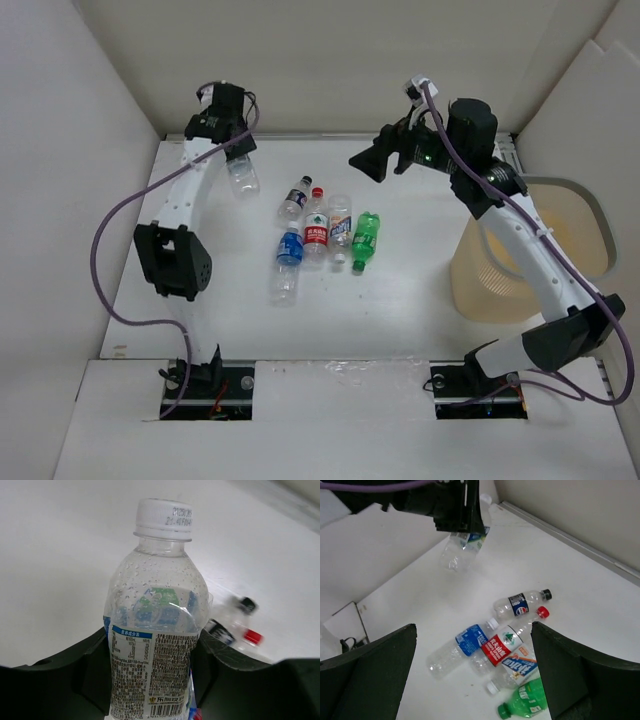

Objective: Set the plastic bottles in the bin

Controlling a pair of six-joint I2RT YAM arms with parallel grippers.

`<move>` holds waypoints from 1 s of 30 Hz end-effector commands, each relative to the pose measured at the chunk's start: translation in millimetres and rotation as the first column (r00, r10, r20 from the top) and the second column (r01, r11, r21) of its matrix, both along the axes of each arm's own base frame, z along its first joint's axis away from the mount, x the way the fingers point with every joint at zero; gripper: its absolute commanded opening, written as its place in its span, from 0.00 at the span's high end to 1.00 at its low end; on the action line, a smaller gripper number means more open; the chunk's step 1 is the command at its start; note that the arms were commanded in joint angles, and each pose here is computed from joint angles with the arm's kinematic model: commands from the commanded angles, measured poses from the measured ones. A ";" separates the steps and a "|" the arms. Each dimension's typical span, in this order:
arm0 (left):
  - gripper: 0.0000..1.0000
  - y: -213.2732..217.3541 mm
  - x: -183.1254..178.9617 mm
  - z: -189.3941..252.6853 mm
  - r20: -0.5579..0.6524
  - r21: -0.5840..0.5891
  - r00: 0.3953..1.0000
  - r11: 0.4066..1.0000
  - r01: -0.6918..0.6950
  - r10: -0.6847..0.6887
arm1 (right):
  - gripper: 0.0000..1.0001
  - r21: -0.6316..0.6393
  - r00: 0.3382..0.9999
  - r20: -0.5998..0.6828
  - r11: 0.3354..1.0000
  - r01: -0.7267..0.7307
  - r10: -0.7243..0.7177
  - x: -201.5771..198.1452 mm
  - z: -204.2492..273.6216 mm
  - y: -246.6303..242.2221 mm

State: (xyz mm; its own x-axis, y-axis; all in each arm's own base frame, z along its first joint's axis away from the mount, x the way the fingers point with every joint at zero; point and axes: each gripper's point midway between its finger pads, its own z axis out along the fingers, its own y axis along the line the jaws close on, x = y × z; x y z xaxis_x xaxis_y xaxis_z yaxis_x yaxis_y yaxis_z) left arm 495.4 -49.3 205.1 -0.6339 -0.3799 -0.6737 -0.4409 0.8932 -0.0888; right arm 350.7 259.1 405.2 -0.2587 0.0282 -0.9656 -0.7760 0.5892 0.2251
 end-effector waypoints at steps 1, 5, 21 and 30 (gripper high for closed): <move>1.00 -37.3 -21.0 124.8 0.283 -0.058 0.944 0.980 0.191 -0.167 | 0.00 0.120 0.991 0.111 0.988 -0.094 0.081 -15.2 43.3 5.7; 1.00 -93.4 -45.9 202.1 0.516 -0.168 0.776 0.846 0.506 -0.362 | 0.00 0.162 0.991 0.097 0.981 -0.105 0.090 -14.9 49.2 9.4; 1.00 -175.9 -187.5 331.0 0.899 -0.063 0.158 0.237 0.970 -0.408 | 0.00 0.312 0.922 0.226 0.873 -0.376 0.316 -62.0 86.2 72.4; 1.00 -187.1 -218.5 337.7 0.933 -0.011 0.041 0.086 0.996 -0.359 | 0.00 0.329 0.900 0.207 0.839 -0.433 0.383 -62.8 78.4 115.5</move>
State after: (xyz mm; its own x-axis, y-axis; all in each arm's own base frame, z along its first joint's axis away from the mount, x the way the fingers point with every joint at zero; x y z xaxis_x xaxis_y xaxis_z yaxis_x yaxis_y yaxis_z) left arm 320.9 -235.1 495.1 -0.4689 -0.4186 -0.7778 0.7572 0.2627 -0.5980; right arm 295.5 367.9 454.4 -0.2607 0.2393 -0.9353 -0.9404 0.1563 0.3022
